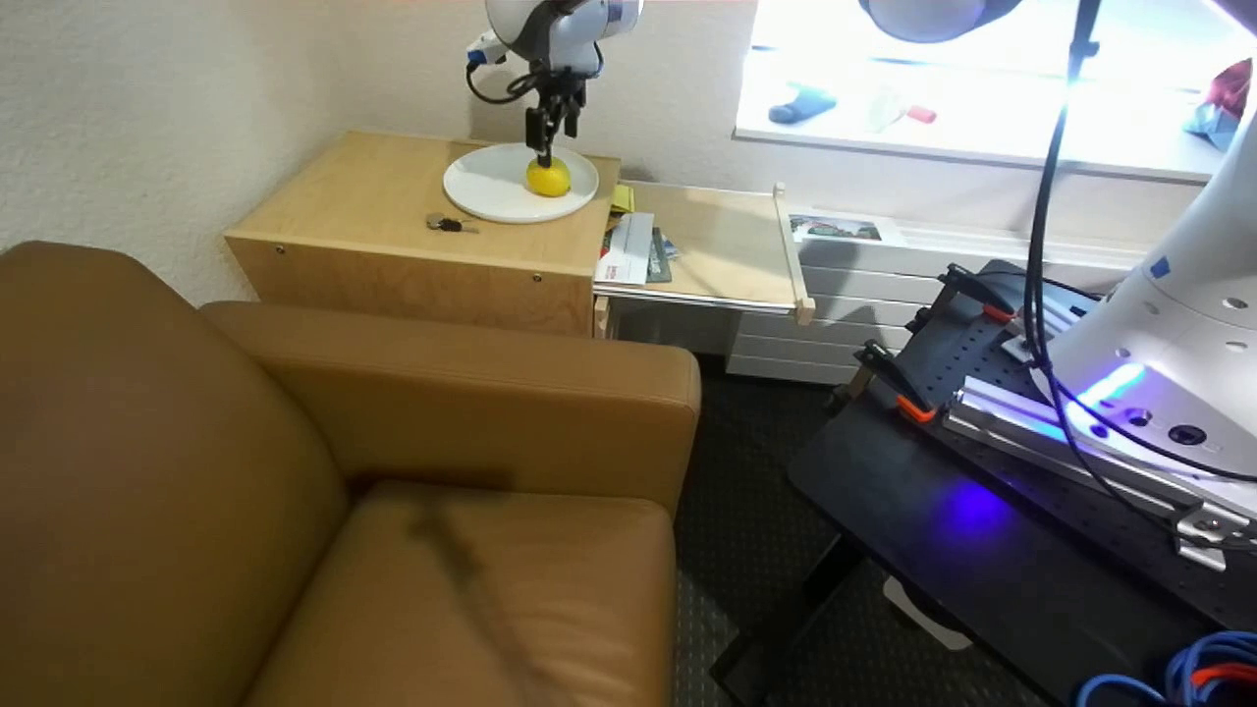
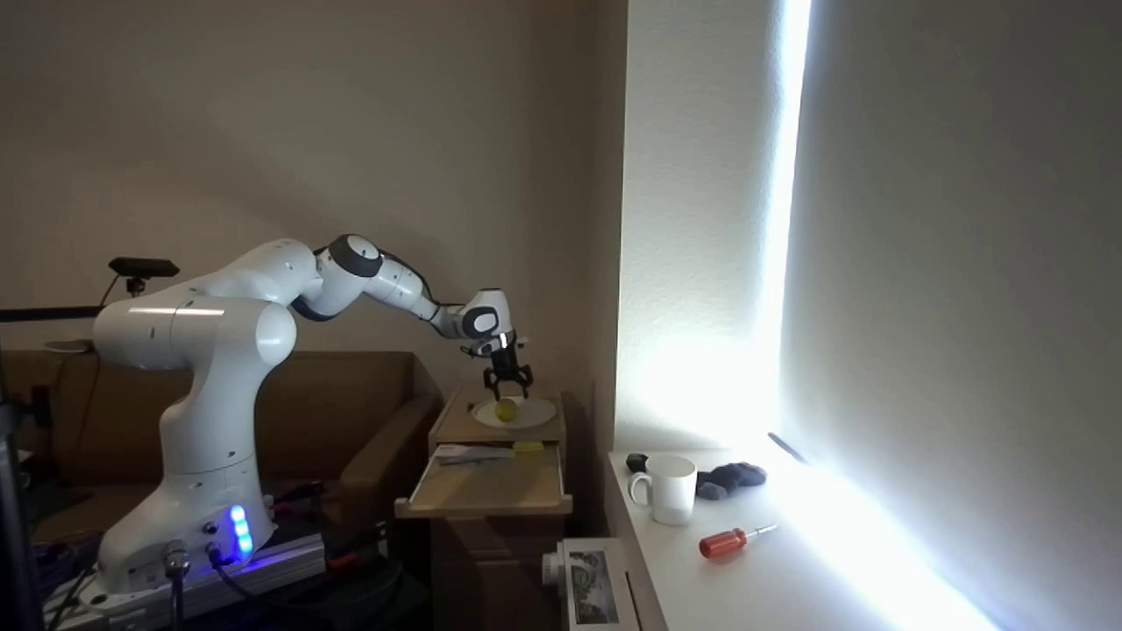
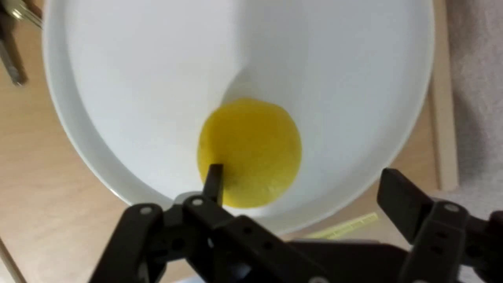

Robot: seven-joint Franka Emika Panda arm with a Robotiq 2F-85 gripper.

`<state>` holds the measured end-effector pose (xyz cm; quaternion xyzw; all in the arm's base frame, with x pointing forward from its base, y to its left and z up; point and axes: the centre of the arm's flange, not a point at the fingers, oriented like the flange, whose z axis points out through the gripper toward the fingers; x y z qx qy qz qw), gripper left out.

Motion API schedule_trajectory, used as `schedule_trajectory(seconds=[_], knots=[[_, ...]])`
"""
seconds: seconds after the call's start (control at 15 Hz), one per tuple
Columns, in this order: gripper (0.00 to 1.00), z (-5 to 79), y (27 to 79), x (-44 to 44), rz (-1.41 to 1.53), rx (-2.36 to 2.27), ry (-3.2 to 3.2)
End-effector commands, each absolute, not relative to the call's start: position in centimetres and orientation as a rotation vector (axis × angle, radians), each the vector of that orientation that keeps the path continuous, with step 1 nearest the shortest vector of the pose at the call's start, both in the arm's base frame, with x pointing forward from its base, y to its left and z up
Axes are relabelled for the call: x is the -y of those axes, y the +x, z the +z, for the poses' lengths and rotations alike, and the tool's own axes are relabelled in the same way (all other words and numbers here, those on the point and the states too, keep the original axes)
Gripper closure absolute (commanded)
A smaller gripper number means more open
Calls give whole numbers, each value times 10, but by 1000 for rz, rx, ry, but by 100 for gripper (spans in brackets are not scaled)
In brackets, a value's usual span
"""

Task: Put the mug on the window sill, put the lemon on the plate, and then close the top drawer

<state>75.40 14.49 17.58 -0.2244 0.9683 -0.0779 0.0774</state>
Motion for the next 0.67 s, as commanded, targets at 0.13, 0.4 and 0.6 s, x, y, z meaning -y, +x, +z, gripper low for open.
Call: schedule_trajectory(seconds=[0.13,0.4,0.6], knots=[[0,240,702,-72,-195,-3023,-986],[0,259,663,-16,-7,-3107,-1147],[0,258,624,28,-32,-3203,-1238]])
